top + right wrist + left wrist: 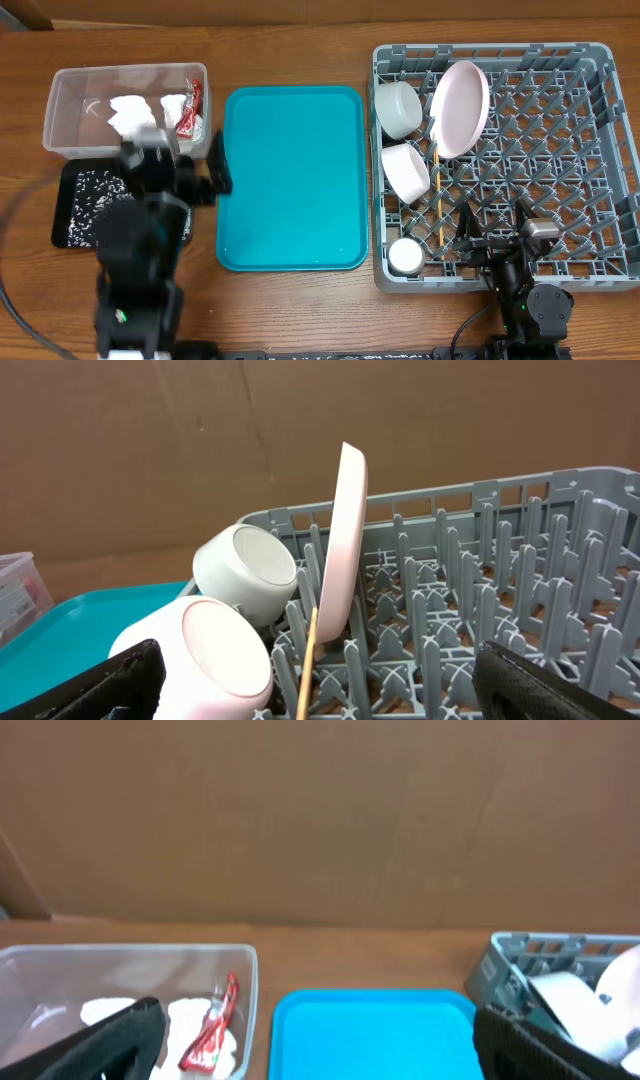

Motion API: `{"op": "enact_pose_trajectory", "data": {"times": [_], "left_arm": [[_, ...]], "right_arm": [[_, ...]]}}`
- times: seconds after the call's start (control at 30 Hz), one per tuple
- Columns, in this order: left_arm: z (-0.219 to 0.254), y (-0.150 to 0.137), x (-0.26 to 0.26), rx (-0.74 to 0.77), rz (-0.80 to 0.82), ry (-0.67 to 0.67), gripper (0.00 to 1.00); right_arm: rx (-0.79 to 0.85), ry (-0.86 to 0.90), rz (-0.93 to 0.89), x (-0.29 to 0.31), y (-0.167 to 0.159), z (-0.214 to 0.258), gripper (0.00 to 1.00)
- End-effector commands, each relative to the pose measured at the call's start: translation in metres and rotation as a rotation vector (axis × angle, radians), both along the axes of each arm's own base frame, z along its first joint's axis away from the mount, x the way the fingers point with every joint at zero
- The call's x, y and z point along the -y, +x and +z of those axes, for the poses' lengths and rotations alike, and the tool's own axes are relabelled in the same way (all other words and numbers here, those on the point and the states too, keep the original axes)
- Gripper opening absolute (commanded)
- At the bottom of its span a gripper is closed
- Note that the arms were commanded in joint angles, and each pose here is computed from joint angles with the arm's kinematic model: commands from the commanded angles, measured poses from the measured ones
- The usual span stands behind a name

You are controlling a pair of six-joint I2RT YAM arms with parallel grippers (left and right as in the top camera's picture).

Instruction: Sort waste into correct bins and load items into the dishwasher

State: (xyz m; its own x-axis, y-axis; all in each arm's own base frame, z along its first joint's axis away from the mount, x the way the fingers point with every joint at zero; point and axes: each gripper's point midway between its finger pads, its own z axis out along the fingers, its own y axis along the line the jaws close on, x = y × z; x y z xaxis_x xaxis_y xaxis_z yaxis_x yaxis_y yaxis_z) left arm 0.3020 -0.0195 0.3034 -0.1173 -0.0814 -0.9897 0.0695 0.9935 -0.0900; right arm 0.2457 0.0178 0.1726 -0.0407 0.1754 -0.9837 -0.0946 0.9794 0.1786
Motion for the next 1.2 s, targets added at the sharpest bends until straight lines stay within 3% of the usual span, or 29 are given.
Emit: {"op": "enact_pose_trajectory", "data": {"times": [0.0, 0.27, 0.53, 0.77, 1.17], "left_arm": [[-0.03, -0.019, -0.001, 0.04, -0.011, 0.06, 1.0], [-0.084, -0.047, -0.004, 0.1, -0.007, 0.155, 1.0], [-0.109, -0.055, -0.011, 0.159, 0.025, 0.155, 1.0], [-0.144, -0.056, -0.011, 0.057, 0.017, 0.156, 1.0], [-0.147, -0.056, -0.013, 0.046, 0.023, 0.156, 1.0]], "right_arm": [[0.006, -0.003, -0.004, 0.001, 0.0, -0.001, 1.0], [0.007, -0.003, -0.004, 0.001, 0.0, -0.001, 1.0], [0.007, -0.003, -0.004, 0.001, 0.0, -0.001, 1.0], [0.007, -0.003, -0.004, 0.001, 0.0, -0.001, 1.0], [0.006, -0.003, -0.004, 0.001, 0.0, -0.001, 1.0]]}}
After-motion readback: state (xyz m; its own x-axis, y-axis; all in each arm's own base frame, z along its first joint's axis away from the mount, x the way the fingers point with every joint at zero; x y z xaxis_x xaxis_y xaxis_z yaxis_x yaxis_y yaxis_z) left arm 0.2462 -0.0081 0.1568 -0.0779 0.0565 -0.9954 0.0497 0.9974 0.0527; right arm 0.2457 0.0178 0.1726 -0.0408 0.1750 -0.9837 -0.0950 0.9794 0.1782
